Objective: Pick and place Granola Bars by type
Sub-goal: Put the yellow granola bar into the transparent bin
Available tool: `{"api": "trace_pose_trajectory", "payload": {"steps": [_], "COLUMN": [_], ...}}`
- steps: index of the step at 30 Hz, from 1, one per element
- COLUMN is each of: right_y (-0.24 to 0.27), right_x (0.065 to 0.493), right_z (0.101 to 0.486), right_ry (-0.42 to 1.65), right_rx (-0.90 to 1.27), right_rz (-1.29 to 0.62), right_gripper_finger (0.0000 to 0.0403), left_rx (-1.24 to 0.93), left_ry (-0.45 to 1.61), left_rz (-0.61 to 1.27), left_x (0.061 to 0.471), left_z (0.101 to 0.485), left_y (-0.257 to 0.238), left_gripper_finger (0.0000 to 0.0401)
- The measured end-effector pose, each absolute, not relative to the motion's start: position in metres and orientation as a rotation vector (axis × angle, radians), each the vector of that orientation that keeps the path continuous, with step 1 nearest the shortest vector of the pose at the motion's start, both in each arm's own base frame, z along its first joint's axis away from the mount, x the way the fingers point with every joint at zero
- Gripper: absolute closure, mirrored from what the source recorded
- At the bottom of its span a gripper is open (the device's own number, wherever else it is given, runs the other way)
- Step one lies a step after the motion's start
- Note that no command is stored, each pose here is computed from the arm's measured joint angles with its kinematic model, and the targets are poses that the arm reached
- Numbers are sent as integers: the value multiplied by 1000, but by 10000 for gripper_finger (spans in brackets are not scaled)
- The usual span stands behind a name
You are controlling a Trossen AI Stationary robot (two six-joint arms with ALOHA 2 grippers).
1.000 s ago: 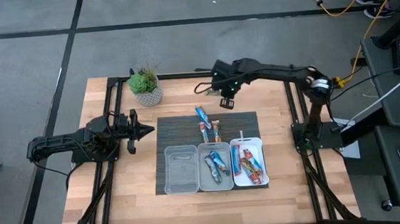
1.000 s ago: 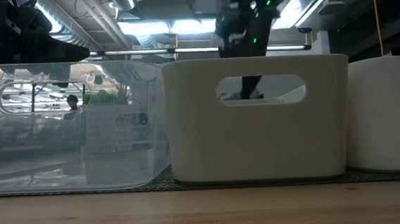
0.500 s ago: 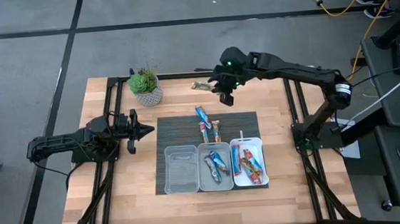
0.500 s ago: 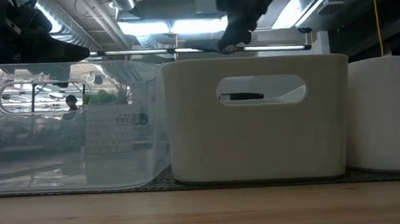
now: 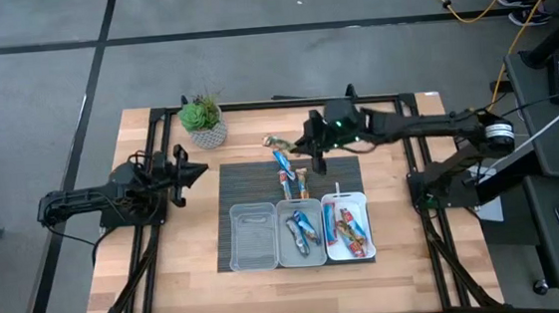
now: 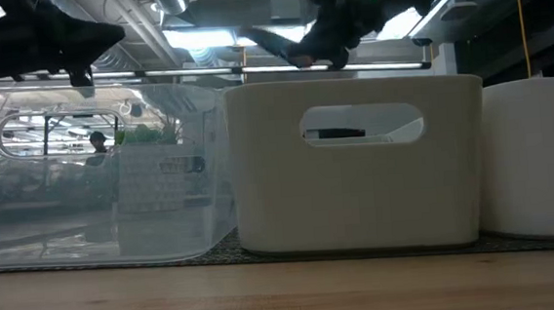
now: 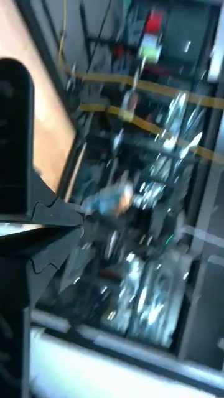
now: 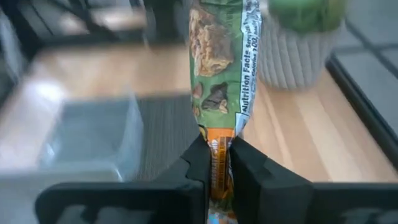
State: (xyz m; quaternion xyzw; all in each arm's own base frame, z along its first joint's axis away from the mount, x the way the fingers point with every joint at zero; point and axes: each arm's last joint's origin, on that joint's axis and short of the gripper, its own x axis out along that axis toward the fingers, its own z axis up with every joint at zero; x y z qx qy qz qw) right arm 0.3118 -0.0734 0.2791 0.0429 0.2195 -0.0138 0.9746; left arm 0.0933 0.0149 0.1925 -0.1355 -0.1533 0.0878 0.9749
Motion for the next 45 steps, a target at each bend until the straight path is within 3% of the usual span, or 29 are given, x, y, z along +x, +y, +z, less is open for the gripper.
{"api": "trace_pose_trajectory", "payload": {"steps": [7,12,20,27,36,45], "right_y": [-59,-52,-49,-49,-49,-49], "right_x": [309,310,312,312,313,313], "right_z": [276,278,283,287,289,290], "right_ry": [221,200,147,108,85,71], "right_rx": [145,114,106,103,91,89], "right_rz": [2,28,41,42,51,60], "right_gripper_finger": [372,357,374,356,372,366], "left_rx": [-386,-480,-510,-480,-350,-287], "left_ry": [-392,-426,-512,-399,-240,-126], "left_rz": [282,238,194,211,212,173], "left_x": [91,90,94,120,191,250], "left_z": [197,200,213,249,295,300], "left_y": [18,18,18,21,29,36], "left_gripper_finger": [395,395,386,314,201,159]}}
